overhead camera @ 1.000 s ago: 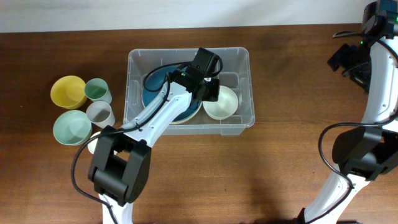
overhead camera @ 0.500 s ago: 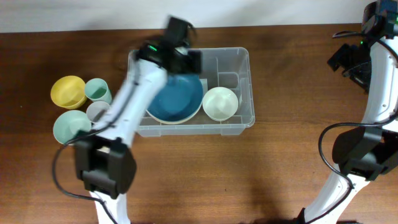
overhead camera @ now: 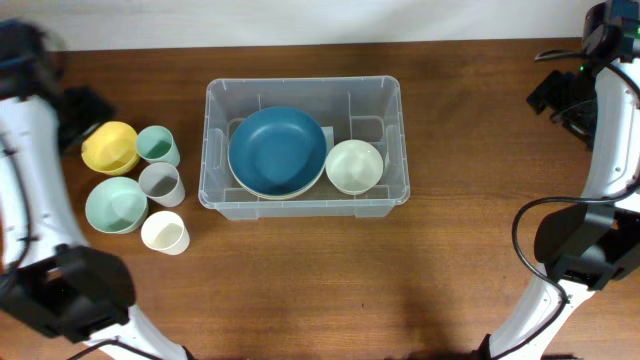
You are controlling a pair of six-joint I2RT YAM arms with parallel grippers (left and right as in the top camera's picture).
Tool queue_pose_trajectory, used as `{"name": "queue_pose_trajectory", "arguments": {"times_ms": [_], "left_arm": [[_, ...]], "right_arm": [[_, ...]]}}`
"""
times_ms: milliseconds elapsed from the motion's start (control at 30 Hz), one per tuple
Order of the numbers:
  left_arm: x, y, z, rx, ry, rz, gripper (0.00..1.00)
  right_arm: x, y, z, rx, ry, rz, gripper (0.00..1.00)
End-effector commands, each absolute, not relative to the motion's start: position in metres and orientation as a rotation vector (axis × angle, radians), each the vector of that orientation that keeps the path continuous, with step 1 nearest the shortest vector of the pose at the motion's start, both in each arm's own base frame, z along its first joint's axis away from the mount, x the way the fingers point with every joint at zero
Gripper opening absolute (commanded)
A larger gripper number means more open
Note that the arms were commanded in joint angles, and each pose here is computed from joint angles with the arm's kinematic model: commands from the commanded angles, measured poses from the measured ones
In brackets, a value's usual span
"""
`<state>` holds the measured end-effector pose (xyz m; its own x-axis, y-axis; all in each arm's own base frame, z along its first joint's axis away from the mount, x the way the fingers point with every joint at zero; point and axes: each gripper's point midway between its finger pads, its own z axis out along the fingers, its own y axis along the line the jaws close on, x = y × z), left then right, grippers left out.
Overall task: Pack container
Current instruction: 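Move left gripper to the mint green bowl and grasp its rim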
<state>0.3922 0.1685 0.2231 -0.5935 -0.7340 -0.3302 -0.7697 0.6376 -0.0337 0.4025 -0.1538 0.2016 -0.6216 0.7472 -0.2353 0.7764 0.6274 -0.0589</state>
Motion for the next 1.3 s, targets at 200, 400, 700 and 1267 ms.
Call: {"name": "queue_pose_trajectory", "arguments": {"times_ms": [200, 400, 700, 1267], "left_arm": [[0.322, 0.211, 0.131, -1.717, 2.573, -0.025, 0.99], [0.301, 0.197, 0.062, -1.773, 2.640, -0.036, 0.99], [0.296, 0.194, 0.033, -1.769, 2.634, -0.036, 0.93], [0.297, 0.195, 0.025, -1.759, 2.619, -0.035, 0.27]], "right_arm": [[0.402, -0.155, 0.198, 1.275, 2.662, -0.234, 0.99], [0.402, -0.155, 0.198, 1.275, 2.662, -0.235, 0.99], [0.402, -0.155, 0.198, 1.275, 2.662, -0.234, 0.99], [0.402, -0.154, 0.198, 1.275, 2.662, -0.234, 0.99]]}}
